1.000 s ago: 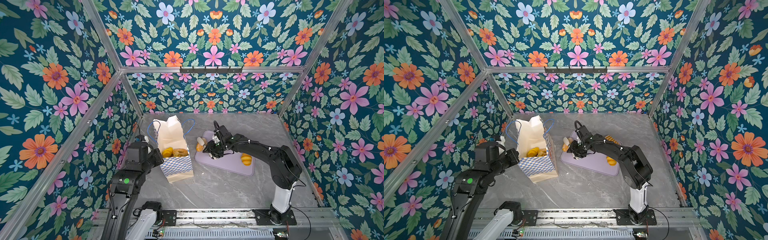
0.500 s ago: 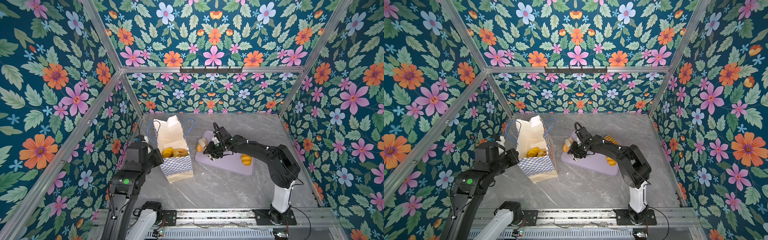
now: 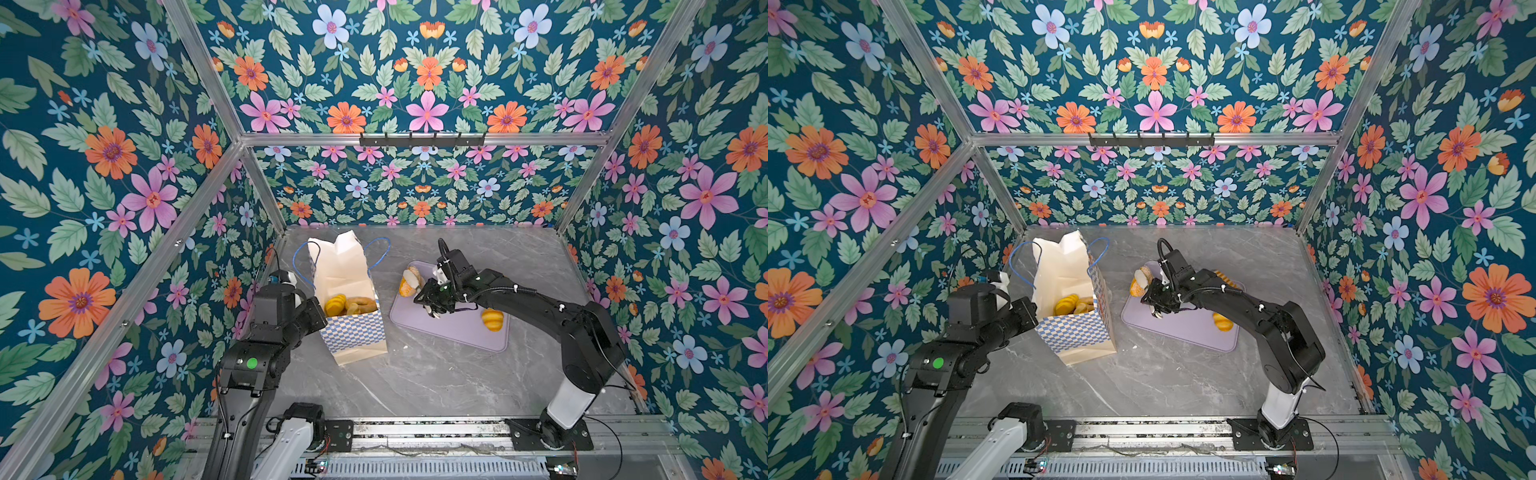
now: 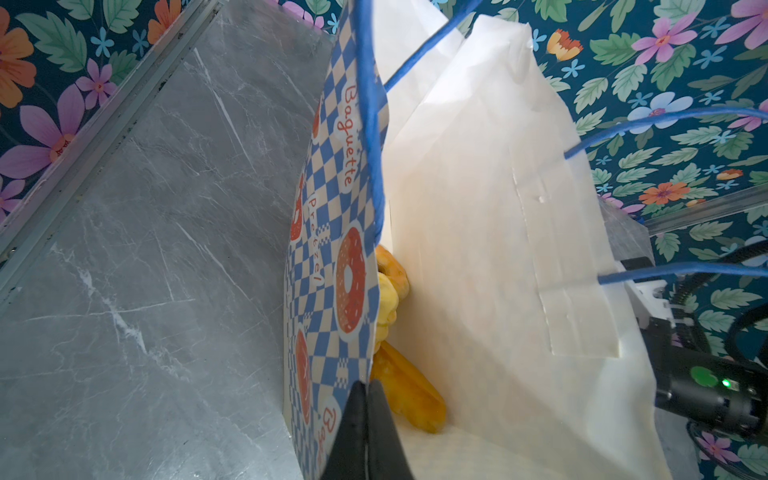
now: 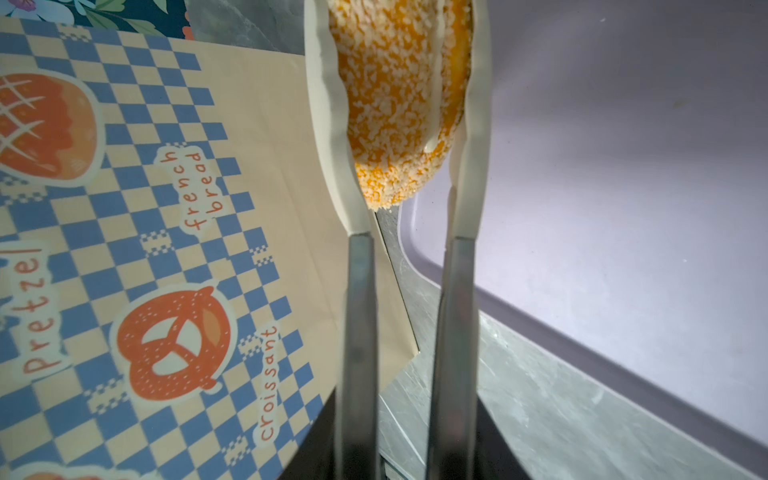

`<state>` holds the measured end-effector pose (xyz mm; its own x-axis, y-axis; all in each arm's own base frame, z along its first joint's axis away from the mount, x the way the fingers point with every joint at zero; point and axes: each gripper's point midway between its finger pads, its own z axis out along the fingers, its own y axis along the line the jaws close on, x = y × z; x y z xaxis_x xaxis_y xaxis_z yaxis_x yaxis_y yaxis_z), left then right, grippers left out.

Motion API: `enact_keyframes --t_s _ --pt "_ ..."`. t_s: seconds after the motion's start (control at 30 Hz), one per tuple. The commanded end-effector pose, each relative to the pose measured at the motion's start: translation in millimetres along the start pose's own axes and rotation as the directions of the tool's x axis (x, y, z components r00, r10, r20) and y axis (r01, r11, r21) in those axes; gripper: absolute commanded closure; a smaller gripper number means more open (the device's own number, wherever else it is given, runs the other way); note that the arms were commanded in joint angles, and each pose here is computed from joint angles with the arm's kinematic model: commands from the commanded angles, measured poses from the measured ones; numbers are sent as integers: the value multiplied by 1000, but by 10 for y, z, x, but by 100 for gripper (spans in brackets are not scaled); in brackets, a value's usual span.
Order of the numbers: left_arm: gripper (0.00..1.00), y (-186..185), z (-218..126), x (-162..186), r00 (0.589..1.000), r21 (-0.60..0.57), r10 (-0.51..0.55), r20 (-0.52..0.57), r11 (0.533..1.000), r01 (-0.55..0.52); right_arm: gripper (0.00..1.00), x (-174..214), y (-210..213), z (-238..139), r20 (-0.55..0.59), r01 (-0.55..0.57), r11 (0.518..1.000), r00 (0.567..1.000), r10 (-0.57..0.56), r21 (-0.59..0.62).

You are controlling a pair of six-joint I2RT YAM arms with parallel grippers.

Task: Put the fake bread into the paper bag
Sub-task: 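Lift the sugar-coated bun with the tongs up off the tray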

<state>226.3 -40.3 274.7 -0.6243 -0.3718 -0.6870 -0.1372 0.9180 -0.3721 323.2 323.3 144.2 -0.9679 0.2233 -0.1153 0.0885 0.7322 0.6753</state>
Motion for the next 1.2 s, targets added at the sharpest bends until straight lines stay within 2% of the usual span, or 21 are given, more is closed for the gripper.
enact_keyframes --t_s 0.0,0.4,0.8,1.17 --pt "94 -6 -30 -39 1000 -2 0 13 1000 0 64 -29 5 -122 35 33 999 999 -34 18" --pt "94 -16 -84 -80 1000 -1 -1 28 1000 1 64 -45 30 -732 152 114 990 980 -127 88" --pt "94 -32 -100 -105 999 3 -4 33 1000 4 63 -36 -9 -1376 263 190 964 935 -236 187" --pt "94 -34 -110 -114 999 4 -10 36 1000 10 63 0 -64 -1752 301 235 936 902 -311 262"
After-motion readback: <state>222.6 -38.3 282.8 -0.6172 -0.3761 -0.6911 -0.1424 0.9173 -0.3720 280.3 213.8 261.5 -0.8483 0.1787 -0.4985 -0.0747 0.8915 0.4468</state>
